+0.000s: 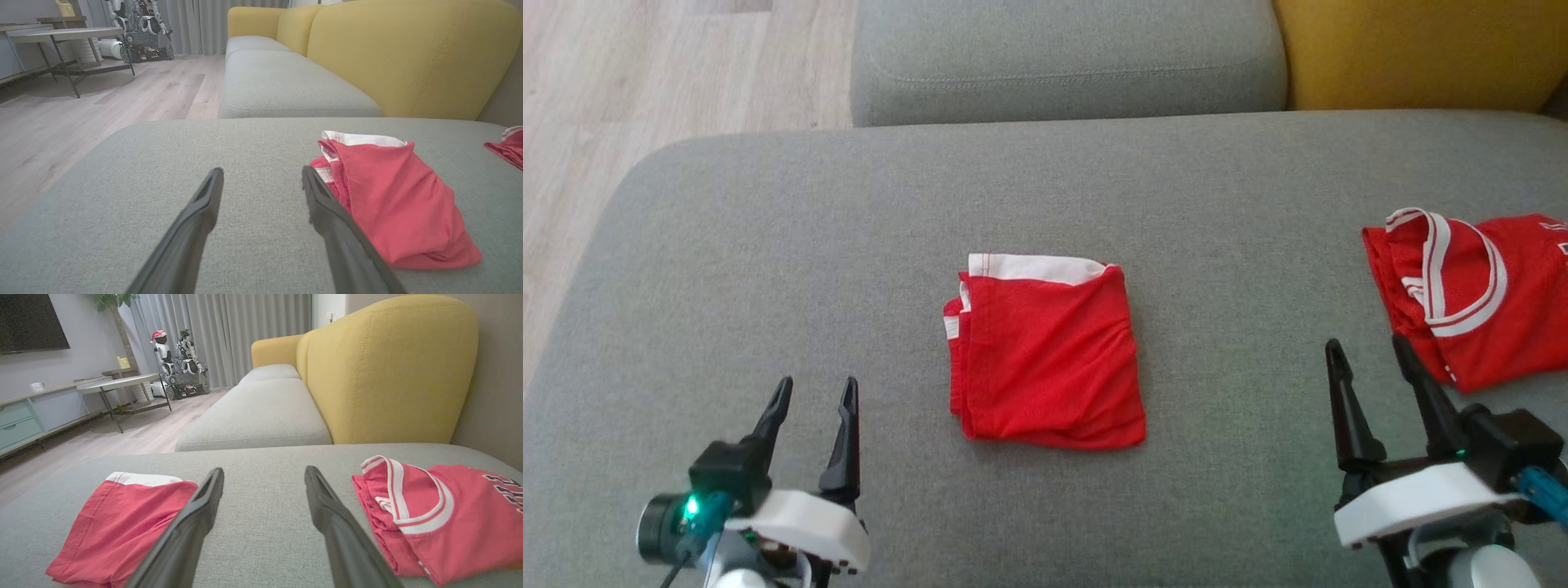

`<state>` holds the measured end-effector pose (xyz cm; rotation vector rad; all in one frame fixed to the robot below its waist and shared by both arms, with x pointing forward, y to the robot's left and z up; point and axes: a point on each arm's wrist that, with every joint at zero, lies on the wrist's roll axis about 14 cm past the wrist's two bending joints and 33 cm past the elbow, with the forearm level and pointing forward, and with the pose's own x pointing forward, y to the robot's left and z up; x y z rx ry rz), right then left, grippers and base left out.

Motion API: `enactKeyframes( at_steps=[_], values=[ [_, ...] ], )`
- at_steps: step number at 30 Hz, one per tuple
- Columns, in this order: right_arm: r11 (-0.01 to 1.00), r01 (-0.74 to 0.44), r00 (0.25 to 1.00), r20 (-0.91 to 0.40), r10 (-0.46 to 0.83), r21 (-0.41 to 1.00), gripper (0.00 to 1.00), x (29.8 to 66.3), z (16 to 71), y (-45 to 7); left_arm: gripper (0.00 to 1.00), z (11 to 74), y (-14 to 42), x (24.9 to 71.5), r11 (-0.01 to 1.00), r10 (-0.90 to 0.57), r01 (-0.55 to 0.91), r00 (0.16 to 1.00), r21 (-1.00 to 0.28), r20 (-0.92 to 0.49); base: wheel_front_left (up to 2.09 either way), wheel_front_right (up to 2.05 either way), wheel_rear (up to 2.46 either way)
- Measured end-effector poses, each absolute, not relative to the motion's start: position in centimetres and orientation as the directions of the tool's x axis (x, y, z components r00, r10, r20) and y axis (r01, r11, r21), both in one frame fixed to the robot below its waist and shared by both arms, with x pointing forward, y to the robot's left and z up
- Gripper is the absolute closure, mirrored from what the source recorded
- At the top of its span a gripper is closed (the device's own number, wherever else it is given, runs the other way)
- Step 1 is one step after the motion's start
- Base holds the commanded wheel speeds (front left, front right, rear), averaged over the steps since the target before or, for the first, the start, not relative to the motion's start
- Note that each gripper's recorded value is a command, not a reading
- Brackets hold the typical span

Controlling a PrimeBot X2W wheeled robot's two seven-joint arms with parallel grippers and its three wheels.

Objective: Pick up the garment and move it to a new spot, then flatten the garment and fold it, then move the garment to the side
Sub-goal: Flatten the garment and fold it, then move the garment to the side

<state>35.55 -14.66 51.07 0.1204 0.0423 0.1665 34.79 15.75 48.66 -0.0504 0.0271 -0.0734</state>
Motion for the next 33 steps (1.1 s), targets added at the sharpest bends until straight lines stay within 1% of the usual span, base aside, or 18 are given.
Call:
enactKeyframes(
  at_steps=[13, 33],
  values=[
    [0.985, -0.138, 0.989, -0.038, 0.143, 0.105, 0.00, 34.7, 51.4, -15.5, 0.00, 48.7, 15.7, 34.3, 0.996, -0.074, 0.072, 0.996, -0.046, -0.040, 0.00, 0.00, 0.00],
    [0.983, -0.132, 0.989, -0.047, 0.139, 0.125, 0.00, 34.7, 51.2, -15.7, 0.00, 48.4, 15.4, 34.3, 0.996, -0.083, 0.081, 0.995, -0.038, -0.053, 0.00, 0.00, 0.00]
  ],
)
